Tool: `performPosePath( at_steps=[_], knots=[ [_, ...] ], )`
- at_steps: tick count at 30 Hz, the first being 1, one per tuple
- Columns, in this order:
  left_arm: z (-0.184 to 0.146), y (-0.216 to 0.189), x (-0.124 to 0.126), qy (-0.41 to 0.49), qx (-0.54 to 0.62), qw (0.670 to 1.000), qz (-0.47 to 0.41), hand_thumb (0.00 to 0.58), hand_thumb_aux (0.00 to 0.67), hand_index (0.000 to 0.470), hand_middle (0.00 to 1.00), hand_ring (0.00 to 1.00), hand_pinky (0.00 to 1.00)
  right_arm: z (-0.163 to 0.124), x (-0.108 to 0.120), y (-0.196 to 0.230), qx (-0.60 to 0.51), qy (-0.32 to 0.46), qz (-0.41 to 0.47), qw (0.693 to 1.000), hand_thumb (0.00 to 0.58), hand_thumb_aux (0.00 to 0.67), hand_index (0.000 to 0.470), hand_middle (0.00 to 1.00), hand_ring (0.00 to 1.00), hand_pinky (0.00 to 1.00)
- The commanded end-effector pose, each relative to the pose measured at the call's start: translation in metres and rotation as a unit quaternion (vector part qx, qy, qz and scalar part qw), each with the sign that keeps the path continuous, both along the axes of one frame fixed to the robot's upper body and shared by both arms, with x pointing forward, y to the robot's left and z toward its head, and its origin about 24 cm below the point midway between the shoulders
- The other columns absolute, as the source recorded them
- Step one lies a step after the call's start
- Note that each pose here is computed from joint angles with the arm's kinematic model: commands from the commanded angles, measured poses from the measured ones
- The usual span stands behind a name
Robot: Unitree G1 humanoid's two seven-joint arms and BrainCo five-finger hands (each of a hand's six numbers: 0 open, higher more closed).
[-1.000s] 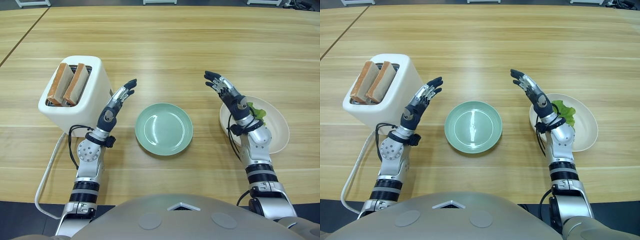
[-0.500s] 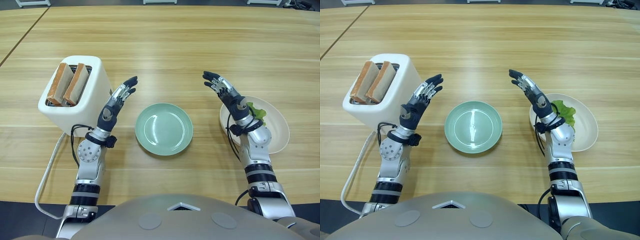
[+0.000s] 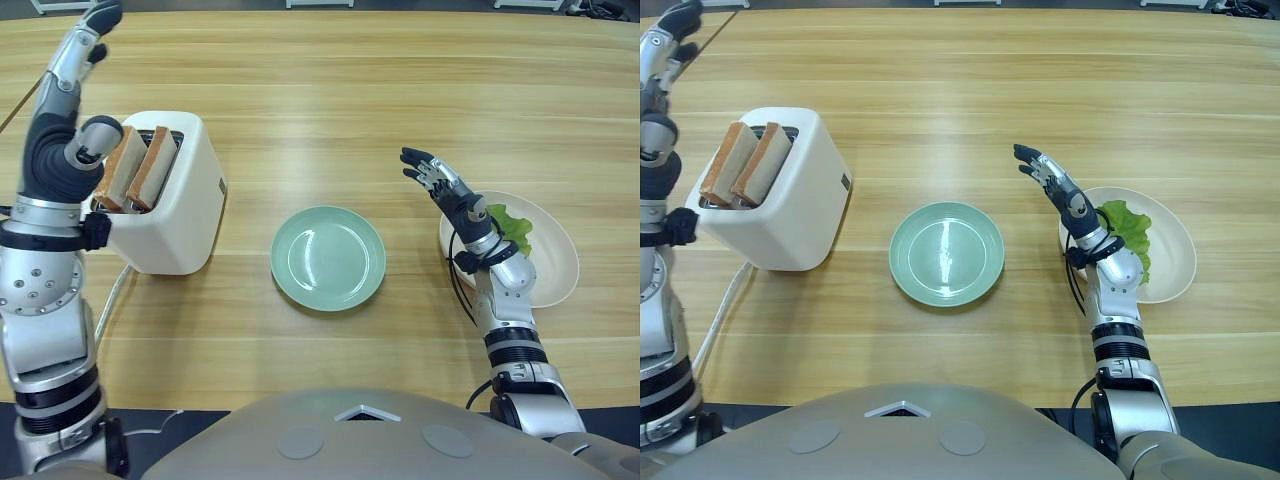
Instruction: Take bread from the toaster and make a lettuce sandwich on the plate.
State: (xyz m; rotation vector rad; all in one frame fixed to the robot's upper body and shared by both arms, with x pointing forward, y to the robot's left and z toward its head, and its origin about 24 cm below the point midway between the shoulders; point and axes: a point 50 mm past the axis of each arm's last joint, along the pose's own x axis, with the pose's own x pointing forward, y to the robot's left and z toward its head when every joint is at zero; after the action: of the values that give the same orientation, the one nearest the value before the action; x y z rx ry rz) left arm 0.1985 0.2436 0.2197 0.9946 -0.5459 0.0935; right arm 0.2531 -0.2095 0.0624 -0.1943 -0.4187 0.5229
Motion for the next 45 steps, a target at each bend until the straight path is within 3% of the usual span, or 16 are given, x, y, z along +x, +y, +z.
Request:
performPosePath(
  at_steps=[1,5,6,8,9,11,17,21,23,27,31,34,40,42,44,45],
  knots=[
    [-0.021,0.022,-0.001,0.067,0.097,0.988,0.095,0.0,0.0,0.0,0.0,0.0,0.0,-0.003,-0.001,0.002,-0.009,0.007,0.003,1.0,0.0,0.0,0.0,0.0,0.0,0.0],
    [-0.038,0.041,-0.003,0.125,0.16,0.966,0.159,0.209,0.134,0.094,0.0,0.0,0.0,-0.004,-0.002,-0.001,-0.012,0.008,-0.001,1.0,0.0,0.0,0.0,0.0,0.0,0.0],
    [-0.043,0.045,-0.003,0.138,0.169,0.961,0.17,0.223,0.145,0.101,0.0,0.0,0.0,-0.004,-0.003,-0.001,-0.013,0.008,-0.003,1.0,0.0,0.0,0.0,0.0,0.0,0.0],
    [-0.048,0.051,-0.004,0.152,0.181,0.953,0.191,0.179,0.113,0.079,0.0,0.0,0.0,-0.005,-0.004,-0.003,-0.014,0.008,-0.006,1.0,0.0,0.0,0.0,0.0,0.0,0.0],
    [-0.049,0.054,-0.005,0.153,0.185,0.95,0.201,0.201,0.129,0.09,0.0,0.0,0.0,-0.005,-0.005,-0.003,-0.014,0.008,-0.007,1.0,0.0,0.0,0.0,0.0,0.0,0.0],
    [-0.044,0.061,-0.005,0.144,0.187,0.946,0.222,0.168,0.105,0.074,0.0,0.0,0.0,-0.005,-0.006,-0.005,-0.016,0.008,-0.012,1.0,0.0,0.0,0.0,0.0,0.0,0.0],
    [-0.042,0.078,-0.004,0.141,0.186,0.937,0.259,0.198,0.126,0.088,0.0,0.0,0.0,-0.005,-0.01,-0.008,-0.018,0.006,-0.02,1.0,0.0,0.0,0.0,0.0,0.0,0.0],
    [-0.054,0.078,-0.001,0.164,0.182,0.936,0.254,0.398,0.294,0.206,0.0,0.0,0.0,-0.005,-0.01,-0.008,-0.019,0.004,-0.021,1.0,0.0,0.0,0.0,0.0,0.0,0.0],
    [-0.061,0.076,0.0,0.174,0.182,0.936,0.247,0.425,0.323,0.227,0.0,0.0,0.0,-0.004,-0.01,-0.008,-0.019,0.003,-0.021,1.0,0.0,0.0,0.0,0.0,0.0,0.0],
    [-0.066,0.07,0.003,0.18,0.18,0.939,0.231,0.403,0.3,0.21,0.0,0.0,0.0,-0.004,-0.01,-0.008,-0.02,0.002,-0.021,1.0,0.0,0.0,0.0,0.0,0.0,0.0],
    [-0.061,0.067,0.004,0.165,0.173,0.945,0.224,0.301,0.205,0.144,0.0,0.0,0.0,-0.003,-0.012,-0.009,-0.019,0.001,-0.024,1.0,0.0,0.0,0.0,0.0,0.0,0.0],
    [-0.057,0.068,0.004,0.158,0.17,0.946,0.225,0.278,0.187,0.131,0.0,0.0,0.0,-0.003,-0.013,-0.008,-0.019,0.002,-0.025,0.999,0.0,0.0,0.0,0.0,0.0,0.0],
    [-0.064,0.066,0.004,0.169,0.167,0.947,0.217,0.313,0.215,0.151,0.0,0.0,0.0,-0.003,-0.013,-0.008,-0.02,0.001,-0.026,0.999,0.0,0.0,0.0,0.0,0.0,0.0],
    [-0.068,0.067,0.004,0.177,0.166,0.945,0.218,0.355,0.252,0.177,0.0,0.0,0.0,-0.003,-0.013,-0.008,-0.019,0.001,-0.026,0.999,0.0,0.0,0.0,0.0,0.0,0.0],
    [-0.073,0.067,0.004,0.186,0.167,0.943,0.218,0.432,0.331,0.232,0.0,0.0,0.0,-0.003,-0.013,-0.008,-0.02,0.001,-0.026,0.999,0.0,0.0,0.0,0.0,0.0,0.0],
    [-0.074,0.067,0.004,0.189,0.168,0.942,0.218,0.434,0.334,0.234,0.0,0.0,0.0,-0.003,-0.013,-0.008,-0.02,0.0,-0.026,0.999,0.0,0.0,0.0,0.0,0.0,0.0]
  ],
)
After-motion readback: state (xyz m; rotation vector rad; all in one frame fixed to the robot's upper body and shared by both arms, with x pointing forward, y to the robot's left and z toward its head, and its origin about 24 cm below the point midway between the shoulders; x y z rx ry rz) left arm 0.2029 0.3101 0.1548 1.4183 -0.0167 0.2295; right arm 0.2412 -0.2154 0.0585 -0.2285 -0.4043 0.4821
